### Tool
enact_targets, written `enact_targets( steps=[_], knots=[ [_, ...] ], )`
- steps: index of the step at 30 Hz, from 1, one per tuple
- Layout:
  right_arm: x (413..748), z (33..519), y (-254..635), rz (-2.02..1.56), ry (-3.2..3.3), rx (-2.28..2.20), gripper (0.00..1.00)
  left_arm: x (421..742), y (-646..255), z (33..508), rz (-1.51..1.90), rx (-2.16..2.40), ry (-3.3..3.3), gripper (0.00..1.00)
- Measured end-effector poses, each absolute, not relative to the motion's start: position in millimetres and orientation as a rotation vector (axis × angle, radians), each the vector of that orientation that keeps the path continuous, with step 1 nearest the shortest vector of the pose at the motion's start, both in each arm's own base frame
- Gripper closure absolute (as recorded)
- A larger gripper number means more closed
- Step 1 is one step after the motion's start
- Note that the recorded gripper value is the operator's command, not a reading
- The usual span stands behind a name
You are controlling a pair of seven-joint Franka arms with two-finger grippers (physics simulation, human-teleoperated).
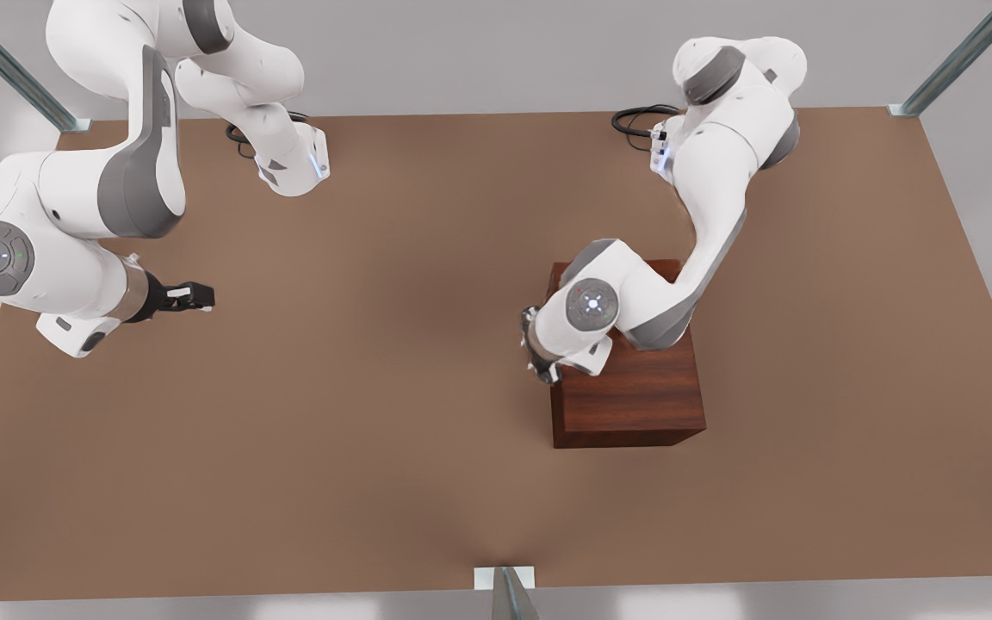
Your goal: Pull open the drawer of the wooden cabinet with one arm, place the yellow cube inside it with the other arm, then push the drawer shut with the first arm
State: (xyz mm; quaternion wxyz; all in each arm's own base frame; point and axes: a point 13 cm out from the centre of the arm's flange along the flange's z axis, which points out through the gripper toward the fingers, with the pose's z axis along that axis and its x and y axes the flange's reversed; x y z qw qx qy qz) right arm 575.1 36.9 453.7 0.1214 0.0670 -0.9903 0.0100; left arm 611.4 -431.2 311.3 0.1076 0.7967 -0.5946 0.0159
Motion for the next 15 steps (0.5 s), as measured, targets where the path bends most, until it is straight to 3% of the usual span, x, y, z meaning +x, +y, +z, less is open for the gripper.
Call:
enact_targets(
  steps=[3,6,9,15],
  knots=[
    [575.4,456.6,36.9,0.031,-2.898,0.195,0.0,648.7,-284.8,410.6,0.058,2.318,-1.948,0.0],
    [574.6,462.3,35.2,0.03,-2.909,0.19,0.0,620.9,-124.6,440.4,-0.278,2.308,-2.207,0.0],
    [573.7,465.6,33.5,0.029,-2.915,0.185,0.0,585.5,-117.7,469.4,-0.258,1.992,-2.412,0.0],
    [573.2,465.8,33.3,0.027,-2.915,0.182,0.0,568.2,-133.7,475.8,-0.228,1.21,-2.791,0.0]
  ],
)
